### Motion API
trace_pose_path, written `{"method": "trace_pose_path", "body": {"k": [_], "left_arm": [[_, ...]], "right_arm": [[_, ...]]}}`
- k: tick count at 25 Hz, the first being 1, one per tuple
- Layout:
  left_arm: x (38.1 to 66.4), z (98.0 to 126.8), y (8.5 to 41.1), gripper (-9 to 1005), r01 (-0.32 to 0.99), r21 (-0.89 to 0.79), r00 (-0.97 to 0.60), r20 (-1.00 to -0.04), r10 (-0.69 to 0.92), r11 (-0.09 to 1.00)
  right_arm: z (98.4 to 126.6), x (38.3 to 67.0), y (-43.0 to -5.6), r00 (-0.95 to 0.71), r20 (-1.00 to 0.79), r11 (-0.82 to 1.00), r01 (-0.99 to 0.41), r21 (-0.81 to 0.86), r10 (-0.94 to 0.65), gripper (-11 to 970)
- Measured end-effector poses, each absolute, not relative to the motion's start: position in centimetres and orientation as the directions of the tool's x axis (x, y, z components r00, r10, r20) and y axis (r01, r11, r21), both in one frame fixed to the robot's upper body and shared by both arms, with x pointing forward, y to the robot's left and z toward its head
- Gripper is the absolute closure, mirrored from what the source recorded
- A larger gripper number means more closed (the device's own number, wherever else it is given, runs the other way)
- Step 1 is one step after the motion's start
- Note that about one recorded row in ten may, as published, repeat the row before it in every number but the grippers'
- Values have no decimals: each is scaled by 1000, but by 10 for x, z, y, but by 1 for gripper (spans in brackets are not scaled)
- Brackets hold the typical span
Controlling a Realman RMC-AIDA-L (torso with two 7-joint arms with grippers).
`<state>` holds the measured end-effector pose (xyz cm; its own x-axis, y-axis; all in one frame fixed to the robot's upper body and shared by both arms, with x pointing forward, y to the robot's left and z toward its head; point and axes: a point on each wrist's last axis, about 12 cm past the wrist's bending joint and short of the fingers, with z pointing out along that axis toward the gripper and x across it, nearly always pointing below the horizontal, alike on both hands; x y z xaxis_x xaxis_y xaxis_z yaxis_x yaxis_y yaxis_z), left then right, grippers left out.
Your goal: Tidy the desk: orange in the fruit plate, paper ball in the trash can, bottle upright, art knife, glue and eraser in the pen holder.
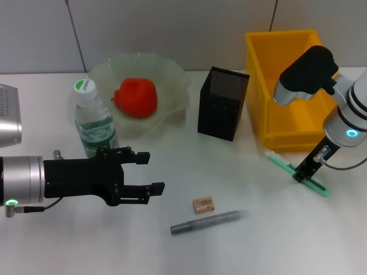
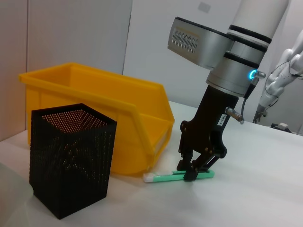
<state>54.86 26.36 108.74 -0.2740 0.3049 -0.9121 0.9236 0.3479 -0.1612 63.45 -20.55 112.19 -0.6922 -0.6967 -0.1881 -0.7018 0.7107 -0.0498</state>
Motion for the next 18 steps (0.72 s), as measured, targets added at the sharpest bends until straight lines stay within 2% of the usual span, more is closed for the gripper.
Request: {"method": "trace_pose_path", "body": {"k": [18], "left_arm": [[549,1088,264,193,924,-160,-273,-913,305,348]], "right_arm": [[1132,634,-199,-657,-223,678,-735,-21,-720,785]]}}
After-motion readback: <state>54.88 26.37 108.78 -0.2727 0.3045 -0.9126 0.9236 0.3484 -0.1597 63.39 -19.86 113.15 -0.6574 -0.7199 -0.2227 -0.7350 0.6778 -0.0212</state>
